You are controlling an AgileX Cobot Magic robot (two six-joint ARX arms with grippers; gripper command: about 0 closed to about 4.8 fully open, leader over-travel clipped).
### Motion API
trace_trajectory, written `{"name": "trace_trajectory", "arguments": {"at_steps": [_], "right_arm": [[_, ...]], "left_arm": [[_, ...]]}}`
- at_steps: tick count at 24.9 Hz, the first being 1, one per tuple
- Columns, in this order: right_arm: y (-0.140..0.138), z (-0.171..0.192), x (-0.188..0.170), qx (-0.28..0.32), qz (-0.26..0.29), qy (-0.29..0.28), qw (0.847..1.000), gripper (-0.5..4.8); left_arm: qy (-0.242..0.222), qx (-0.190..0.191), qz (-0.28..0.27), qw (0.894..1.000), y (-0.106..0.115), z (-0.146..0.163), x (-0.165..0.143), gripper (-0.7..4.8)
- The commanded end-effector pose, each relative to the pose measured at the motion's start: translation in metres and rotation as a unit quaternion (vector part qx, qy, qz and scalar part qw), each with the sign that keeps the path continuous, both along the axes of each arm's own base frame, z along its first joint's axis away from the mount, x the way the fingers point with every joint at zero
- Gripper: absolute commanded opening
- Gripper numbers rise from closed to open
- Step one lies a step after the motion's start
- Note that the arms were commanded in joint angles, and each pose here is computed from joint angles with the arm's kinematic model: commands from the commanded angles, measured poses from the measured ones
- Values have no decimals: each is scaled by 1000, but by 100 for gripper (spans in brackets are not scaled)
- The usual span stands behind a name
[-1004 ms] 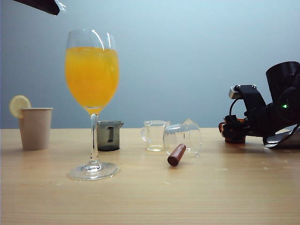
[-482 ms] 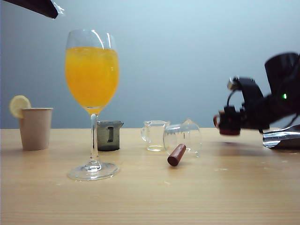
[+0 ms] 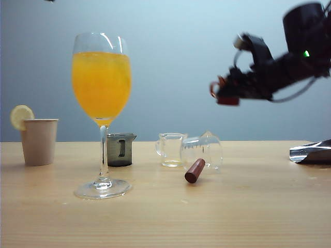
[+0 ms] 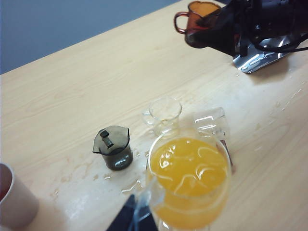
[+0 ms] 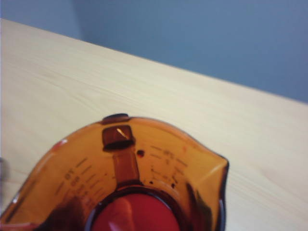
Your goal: Pick up the fourth measuring cup from the left, pour the grenadine inside into the goblet, and finally put the measuring cup back in its original place.
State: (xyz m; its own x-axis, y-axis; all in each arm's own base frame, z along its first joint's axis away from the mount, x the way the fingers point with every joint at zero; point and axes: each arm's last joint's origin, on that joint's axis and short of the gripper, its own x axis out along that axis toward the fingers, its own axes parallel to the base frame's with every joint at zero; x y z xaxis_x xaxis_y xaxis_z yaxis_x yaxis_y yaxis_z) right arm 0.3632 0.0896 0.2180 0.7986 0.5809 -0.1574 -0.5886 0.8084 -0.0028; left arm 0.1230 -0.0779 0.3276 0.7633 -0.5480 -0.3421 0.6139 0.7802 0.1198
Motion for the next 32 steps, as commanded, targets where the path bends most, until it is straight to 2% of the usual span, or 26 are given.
{"name": "trace_trajectory", "arguments": {"at_steps": [1, 7, 10, 18, 21, 24, 28, 32], "right_arm": [[16, 21, -12, 6, 28, -21, 999, 147], [49, 48, -41, 6, 60, -30, 998, 147], [74, 58, -59, 11, 98, -41, 994, 146], [112, 61, -83, 5, 114, -50, 992, 145], [126, 70, -89, -39, 135, -63, 988, 145], [132, 77, -90, -64, 128, -70, 987, 145], [138, 85, -93, -70, 130, -83, 985, 145], [144, 84, -98, -84, 144, -93, 982, 145]], "left_arm": [[13, -2, 0, 1000, 6, 3, -10, -5], [48, -26, -9, 998, 14, 6, -25, -5], [60, -51, -14, 997, 15, 7, -29, -5], [83, -78, -21, 993, 16, 8, -33, -5], [83, -77, -12, 993, 19, 16, -36, -5], [78, -77, -4, 994, 20, 19, -37, -5], [95, -64, 6, 993, 19, 15, -35, -5], [99, -66, 7, 993, 15, 14, -28, -5]]}}
